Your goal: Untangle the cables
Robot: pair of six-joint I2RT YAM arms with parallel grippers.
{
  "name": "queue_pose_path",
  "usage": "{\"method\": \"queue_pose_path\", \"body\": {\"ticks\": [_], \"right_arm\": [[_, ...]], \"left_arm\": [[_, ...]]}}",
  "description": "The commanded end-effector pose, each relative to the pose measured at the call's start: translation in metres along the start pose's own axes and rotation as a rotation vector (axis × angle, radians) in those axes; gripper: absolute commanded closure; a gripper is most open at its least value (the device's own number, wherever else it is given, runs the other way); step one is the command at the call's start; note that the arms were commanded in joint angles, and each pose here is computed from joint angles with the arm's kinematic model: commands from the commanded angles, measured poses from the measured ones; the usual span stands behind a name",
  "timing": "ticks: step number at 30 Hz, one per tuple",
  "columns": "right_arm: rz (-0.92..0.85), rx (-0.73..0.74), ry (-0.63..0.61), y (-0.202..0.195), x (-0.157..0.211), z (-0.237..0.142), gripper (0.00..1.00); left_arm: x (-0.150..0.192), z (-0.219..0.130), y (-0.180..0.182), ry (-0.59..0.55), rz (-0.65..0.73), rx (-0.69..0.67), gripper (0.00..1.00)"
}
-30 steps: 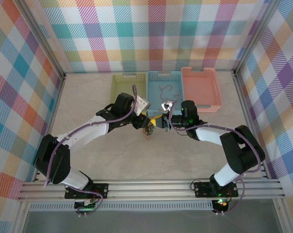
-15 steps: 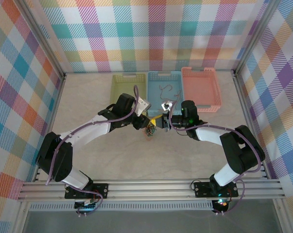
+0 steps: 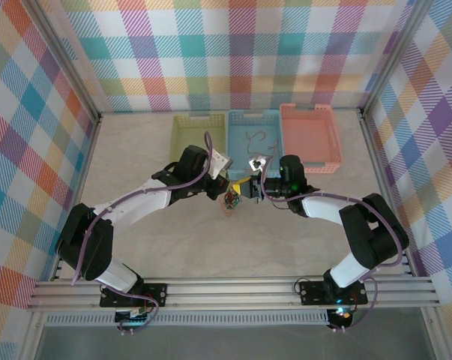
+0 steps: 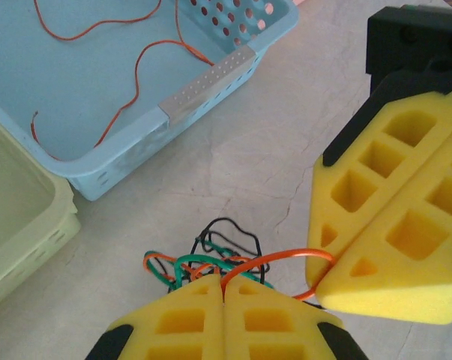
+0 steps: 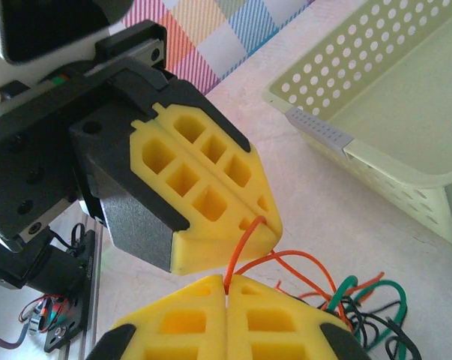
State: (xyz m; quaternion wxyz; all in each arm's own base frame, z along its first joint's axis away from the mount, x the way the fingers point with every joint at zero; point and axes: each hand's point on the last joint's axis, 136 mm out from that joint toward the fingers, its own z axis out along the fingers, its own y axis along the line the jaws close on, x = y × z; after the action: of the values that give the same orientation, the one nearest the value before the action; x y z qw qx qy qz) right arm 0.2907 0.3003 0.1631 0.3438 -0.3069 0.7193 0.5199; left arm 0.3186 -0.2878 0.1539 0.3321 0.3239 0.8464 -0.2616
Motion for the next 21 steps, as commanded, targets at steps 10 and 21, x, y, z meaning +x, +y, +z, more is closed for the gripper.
{"method": "queue_pose_path", "body": {"ticks": [10,21], "right_arm": [[-0.02,0.03,-0.013,0.002,-0.007,-0.001,0.65],[-0.037,0.096,-0.05,-0.007,-0.01,-0.002,0.59]], "left_arm": [[-0.016,-0.025,0.001,-0.095,-0.092,-0.058,1.0],[-0.026,-0.051,-0.022,-0.14,-0.197,0.032,1.0]]}}
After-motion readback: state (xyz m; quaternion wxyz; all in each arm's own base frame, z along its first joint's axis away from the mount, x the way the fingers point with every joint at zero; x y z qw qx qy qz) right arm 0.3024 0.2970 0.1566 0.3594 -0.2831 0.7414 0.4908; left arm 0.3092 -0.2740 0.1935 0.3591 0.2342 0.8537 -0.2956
